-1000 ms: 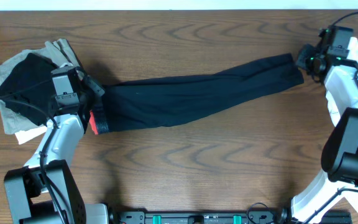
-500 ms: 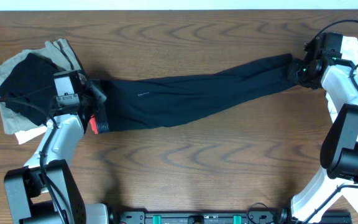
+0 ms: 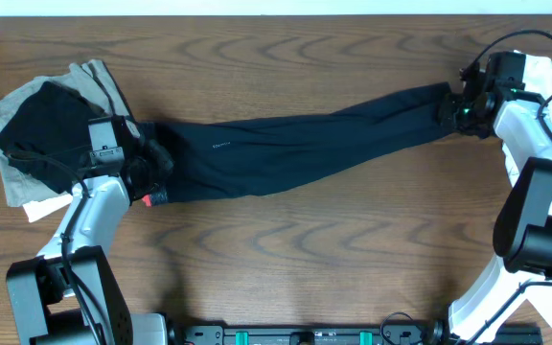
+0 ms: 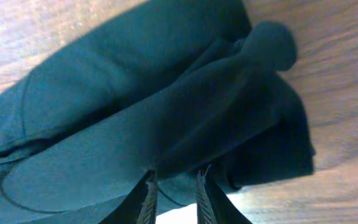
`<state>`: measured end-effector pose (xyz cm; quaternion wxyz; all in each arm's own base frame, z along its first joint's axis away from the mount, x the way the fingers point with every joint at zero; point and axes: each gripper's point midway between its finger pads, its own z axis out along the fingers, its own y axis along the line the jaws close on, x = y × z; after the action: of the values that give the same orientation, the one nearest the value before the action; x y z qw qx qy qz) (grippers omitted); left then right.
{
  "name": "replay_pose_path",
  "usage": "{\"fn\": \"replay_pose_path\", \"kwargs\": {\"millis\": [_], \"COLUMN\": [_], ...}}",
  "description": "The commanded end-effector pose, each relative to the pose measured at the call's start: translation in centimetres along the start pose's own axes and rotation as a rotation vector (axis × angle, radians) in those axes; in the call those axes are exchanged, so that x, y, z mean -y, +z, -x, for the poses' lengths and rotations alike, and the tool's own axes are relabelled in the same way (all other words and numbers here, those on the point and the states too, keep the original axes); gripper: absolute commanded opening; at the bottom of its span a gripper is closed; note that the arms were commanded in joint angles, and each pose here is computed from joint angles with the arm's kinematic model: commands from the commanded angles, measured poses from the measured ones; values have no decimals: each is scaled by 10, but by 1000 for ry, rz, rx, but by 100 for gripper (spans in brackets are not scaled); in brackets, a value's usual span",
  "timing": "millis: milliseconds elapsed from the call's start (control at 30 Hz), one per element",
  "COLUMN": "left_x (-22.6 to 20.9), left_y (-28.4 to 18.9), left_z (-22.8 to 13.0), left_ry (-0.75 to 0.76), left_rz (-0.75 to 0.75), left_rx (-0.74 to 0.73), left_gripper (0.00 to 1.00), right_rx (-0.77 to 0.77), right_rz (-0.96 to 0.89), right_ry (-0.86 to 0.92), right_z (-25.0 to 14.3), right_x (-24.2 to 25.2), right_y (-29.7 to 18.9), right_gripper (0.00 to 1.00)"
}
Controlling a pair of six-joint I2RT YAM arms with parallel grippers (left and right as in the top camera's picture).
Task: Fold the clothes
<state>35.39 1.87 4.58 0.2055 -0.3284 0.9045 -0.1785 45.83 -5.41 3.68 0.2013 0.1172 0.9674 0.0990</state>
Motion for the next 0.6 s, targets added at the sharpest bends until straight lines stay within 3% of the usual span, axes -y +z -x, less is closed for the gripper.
{"fn": "replay_pose_path", "kwargs": {"millis": [0,567], "left_x": [-13,-60], "left_y": [5,15], "left_z": [-12,-46], "left_ry": [16,1], "left_rz": [40,184], "left_rx": [-25,-68], "left_gripper": [22,24], "right_rx": [-28,56], "right_rz": [14,20], "right_ry": [-30,7], "right_z": [-5,14], "right_x": [-4,1], "right_y": [16,44], "right_gripper": [21,24]}}
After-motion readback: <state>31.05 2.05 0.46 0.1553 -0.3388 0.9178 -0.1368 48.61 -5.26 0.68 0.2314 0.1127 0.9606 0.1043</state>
